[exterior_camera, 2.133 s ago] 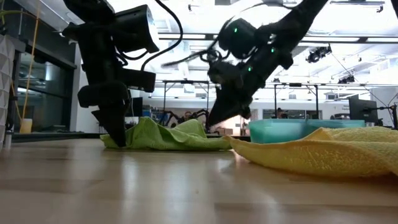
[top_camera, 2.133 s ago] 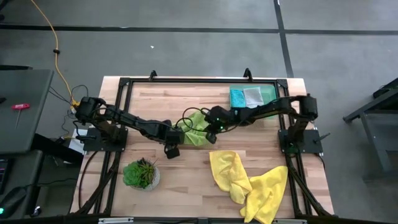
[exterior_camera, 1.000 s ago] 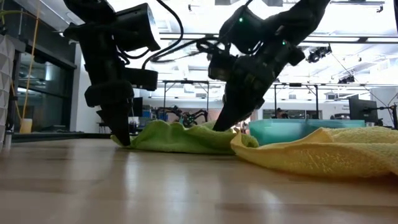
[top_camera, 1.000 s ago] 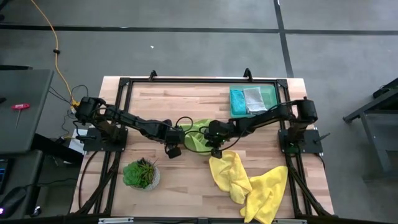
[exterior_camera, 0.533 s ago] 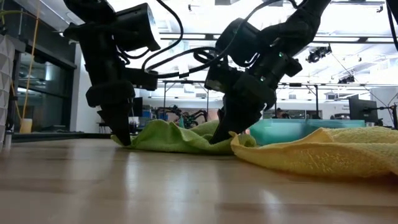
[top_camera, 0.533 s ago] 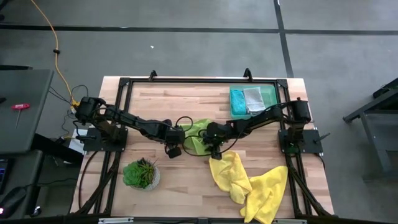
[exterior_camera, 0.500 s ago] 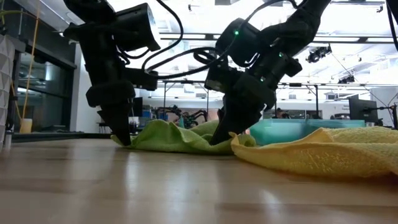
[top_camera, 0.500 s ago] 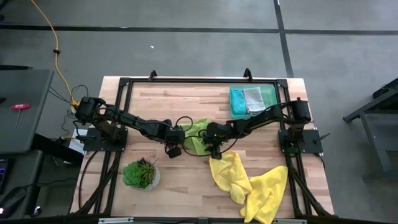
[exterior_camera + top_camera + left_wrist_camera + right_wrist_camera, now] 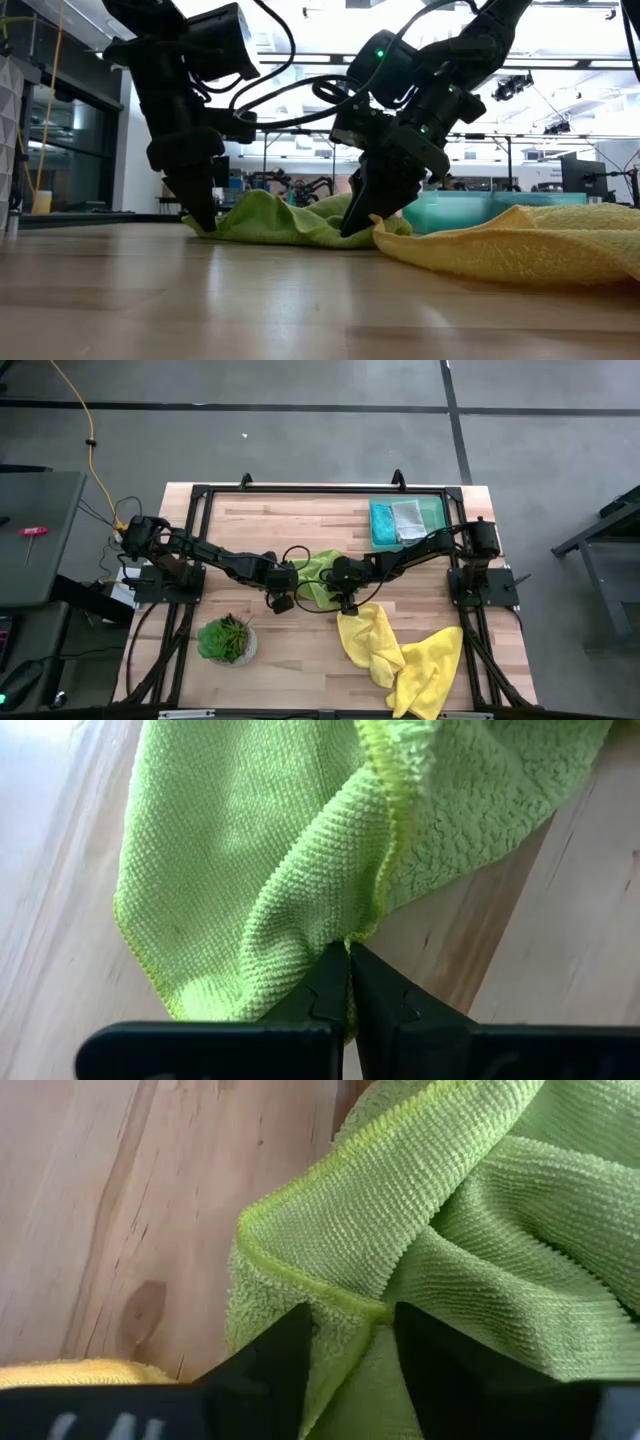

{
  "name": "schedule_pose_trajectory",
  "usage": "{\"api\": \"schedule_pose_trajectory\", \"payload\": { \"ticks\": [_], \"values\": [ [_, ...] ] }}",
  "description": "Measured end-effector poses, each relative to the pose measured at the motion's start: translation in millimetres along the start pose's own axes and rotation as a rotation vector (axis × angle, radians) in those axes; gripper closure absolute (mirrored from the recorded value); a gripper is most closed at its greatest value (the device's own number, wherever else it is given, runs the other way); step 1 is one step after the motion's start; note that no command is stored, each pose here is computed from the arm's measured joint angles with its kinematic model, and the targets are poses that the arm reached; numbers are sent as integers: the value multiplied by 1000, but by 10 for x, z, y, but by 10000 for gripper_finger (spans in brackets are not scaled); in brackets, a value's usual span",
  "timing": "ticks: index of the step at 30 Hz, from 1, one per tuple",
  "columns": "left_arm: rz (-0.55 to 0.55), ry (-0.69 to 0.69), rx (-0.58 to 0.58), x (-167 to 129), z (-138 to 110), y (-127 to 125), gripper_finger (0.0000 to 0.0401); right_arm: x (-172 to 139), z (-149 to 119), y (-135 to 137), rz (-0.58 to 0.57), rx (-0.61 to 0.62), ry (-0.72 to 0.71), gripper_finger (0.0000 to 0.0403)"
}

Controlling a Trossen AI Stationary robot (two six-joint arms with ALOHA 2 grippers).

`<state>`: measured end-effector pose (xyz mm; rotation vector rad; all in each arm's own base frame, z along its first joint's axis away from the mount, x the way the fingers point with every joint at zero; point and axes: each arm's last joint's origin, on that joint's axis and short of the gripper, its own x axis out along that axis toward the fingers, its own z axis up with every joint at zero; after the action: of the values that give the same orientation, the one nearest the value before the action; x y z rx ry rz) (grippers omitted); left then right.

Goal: Fold microfiber towels
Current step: Fold the green towel

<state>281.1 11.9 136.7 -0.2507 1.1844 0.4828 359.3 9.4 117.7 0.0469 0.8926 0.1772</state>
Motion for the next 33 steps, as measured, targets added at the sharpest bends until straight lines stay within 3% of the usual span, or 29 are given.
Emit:
{"api": "schedule_pose_trajectory", "payload": {
  "ticks": [7,12,24,33],
  "values": [
    [0,0,0,1,0,0,401,0,0,0,1,15,0,351],
    [3,6,24,1,-6,2,401,-7,4,2,4,24,-1,379],
    [9,21,52,2,-20,9,401,-270,115,44,5,23,-25,371],
    [22,62,80,0,-58,26,401,-430,197,62,-1,100,-68,376]
  ]
}}
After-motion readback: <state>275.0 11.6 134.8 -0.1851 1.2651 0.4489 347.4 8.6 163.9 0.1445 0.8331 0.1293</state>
